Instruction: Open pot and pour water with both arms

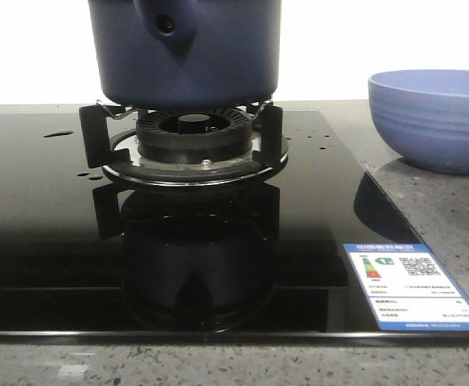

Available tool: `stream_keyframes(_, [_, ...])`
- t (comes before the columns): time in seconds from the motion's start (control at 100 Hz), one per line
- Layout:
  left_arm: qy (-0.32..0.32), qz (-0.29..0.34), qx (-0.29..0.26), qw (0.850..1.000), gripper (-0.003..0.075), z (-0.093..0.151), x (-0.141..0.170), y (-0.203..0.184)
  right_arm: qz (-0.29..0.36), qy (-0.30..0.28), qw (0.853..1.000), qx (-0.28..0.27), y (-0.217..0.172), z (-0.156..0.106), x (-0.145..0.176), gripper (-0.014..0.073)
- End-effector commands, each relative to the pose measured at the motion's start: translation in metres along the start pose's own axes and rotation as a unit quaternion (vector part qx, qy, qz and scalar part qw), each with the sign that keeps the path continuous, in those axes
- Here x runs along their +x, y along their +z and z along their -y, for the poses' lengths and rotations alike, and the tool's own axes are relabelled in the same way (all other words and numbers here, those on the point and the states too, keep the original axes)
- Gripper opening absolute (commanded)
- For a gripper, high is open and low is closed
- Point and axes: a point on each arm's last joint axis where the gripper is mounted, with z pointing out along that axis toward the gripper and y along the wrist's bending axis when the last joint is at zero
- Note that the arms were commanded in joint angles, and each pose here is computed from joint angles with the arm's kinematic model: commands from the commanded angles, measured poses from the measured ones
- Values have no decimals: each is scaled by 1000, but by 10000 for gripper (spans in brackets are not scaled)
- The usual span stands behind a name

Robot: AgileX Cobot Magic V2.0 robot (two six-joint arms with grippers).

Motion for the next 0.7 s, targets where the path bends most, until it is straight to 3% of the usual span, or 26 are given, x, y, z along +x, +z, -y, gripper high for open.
stream_keyframes(0.0, [-9, 14, -9, 1000, -19, -1, -9, 0, 27, 5, 1000, 15, -1, 2, -12, -66])
stream_keyframes(0.38, [-51, 30, -65, 996, -19, -12, -3, 0, 27, 5, 1000, 15, -1, 2, -12, -66])
stream_keyframes(0.69, [-23, 15, -69, 997, -19, -14, 56, -23, 27, 5, 1000, 15, -1, 2, -12, -66])
